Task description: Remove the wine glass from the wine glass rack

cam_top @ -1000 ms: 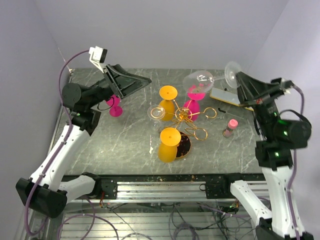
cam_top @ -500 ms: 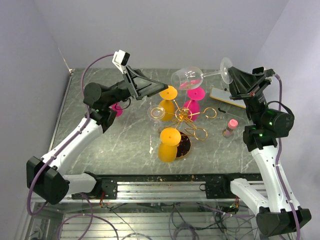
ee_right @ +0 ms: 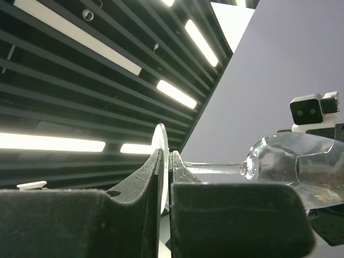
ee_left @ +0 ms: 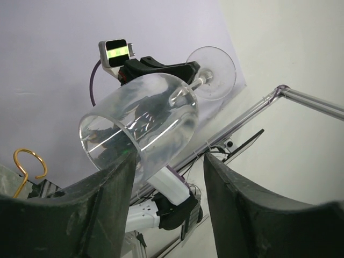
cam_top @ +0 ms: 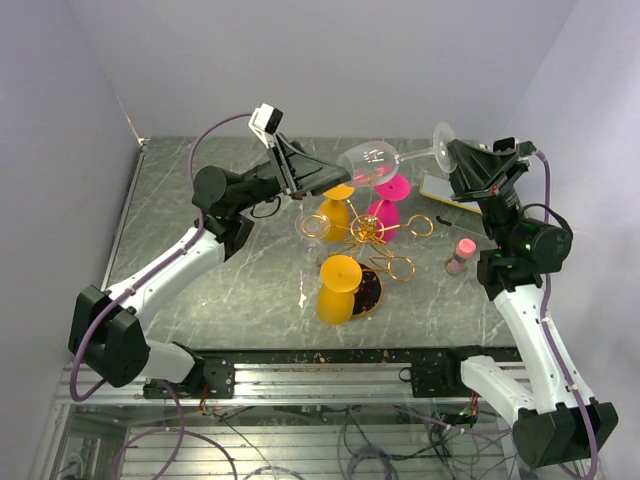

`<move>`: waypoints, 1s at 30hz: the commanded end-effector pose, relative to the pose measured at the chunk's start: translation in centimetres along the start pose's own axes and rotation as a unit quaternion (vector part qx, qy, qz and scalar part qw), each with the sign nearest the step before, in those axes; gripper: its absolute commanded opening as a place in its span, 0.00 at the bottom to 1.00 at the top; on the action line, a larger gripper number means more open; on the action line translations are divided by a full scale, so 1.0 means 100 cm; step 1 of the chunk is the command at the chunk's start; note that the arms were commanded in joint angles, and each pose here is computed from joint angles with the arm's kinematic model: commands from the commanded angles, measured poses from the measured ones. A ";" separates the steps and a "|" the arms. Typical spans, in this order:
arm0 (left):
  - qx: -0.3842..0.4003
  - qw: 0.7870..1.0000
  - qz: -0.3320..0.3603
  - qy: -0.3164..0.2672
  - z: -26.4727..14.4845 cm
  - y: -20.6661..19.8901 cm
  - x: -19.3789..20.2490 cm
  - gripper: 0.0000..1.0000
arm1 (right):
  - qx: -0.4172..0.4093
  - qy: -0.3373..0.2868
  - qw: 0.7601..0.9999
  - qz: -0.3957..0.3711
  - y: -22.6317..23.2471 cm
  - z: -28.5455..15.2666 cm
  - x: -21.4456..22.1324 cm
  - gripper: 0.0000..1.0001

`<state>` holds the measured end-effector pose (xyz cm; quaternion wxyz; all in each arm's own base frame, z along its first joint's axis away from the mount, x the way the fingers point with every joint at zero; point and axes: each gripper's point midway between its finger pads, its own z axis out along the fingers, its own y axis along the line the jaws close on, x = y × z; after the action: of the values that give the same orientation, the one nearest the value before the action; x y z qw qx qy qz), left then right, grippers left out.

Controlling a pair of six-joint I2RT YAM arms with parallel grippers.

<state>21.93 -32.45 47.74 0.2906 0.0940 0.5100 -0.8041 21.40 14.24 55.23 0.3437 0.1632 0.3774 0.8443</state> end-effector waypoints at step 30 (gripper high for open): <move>-0.436 0.865 0.203 -0.140 -0.137 -0.017 -0.033 0.07 | 0.371 -0.252 0.742 -0.498 -0.046 -0.091 -0.122 0.73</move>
<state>19.52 -23.51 50.47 0.5040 0.0109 0.6231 -0.5980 24.81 5.53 50.67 0.6990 0.2737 0.5074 0.4231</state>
